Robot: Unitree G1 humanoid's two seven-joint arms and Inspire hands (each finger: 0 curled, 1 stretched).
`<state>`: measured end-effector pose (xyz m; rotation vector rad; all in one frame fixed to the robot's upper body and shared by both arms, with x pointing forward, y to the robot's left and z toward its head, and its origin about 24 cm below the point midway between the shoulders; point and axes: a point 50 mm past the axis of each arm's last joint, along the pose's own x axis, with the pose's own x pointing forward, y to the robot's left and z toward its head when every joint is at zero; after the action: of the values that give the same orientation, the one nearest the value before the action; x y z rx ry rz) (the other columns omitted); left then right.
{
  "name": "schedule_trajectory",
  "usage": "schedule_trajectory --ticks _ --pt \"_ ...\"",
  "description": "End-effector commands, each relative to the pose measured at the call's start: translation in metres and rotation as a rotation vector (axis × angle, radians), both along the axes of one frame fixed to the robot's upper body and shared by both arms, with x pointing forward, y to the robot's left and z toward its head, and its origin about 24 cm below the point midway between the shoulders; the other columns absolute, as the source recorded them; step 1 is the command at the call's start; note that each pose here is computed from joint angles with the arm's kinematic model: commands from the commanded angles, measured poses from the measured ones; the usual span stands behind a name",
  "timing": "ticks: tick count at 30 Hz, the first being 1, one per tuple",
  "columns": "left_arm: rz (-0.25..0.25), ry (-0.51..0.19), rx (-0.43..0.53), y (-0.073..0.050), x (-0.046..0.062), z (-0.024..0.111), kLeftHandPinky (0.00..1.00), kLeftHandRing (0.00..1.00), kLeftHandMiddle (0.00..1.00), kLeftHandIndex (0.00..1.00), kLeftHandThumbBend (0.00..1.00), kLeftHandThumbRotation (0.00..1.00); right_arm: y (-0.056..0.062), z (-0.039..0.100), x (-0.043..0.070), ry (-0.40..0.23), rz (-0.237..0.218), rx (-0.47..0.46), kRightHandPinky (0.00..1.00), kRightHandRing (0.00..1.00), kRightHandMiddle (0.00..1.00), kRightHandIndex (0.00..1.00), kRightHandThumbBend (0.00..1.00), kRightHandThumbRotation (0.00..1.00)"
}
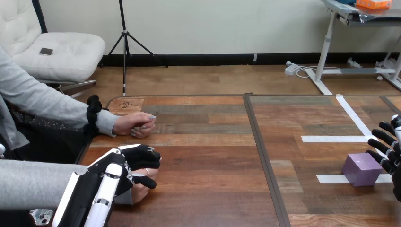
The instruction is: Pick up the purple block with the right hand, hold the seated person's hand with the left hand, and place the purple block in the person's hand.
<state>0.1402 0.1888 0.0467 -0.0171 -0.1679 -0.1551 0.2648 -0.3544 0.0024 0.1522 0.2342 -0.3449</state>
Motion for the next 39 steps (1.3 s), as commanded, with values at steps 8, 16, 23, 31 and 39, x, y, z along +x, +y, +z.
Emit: schedule_trajectory --ticks 8,16,23,31,39 --pt "-0.018 -0.078 -0.005 -0.0021 0.0111 0.0120 0.50 0.67 0.67 0.63 0.16 0.87 -0.0007 0.0331 0.0277 -0.112 0.016 0.009 0.84 0.86 0.85 0.82 0.72 0.67" --pt "-0.018 -0.066 -0.008 -0.0023 0.0104 0.0125 0.51 0.68 0.67 0.64 0.21 0.86 0.0011 0.0329 0.0296 -0.092 0.029 -0.012 0.89 0.89 0.88 0.84 0.71 0.69" --pt "-0.022 -0.072 -0.008 -0.0021 0.0106 0.0132 0.50 0.68 0.67 0.63 0.19 0.85 0.0023 0.0321 0.0305 -0.073 0.037 -0.026 0.92 0.92 0.90 0.87 0.67 0.72" --pt "-0.027 -0.067 -0.010 -0.0019 0.0103 0.0139 0.49 0.67 0.66 0.63 0.15 0.84 0.0045 0.0300 0.0315 -0.049 0.042 -0.040 0.94 0.92 0.91 0.89 0.67 0.73" --pt "-0.028 -0.063 -0.008 -0.0022 0.0092 0.0148 0.49 0.67 0.67 0.63 0.11 0.84 0.0070 0.0281 0.0314 -0.023 0.079 -0.078 0.98 0.97 0.95 0.92 0.64 0.76"
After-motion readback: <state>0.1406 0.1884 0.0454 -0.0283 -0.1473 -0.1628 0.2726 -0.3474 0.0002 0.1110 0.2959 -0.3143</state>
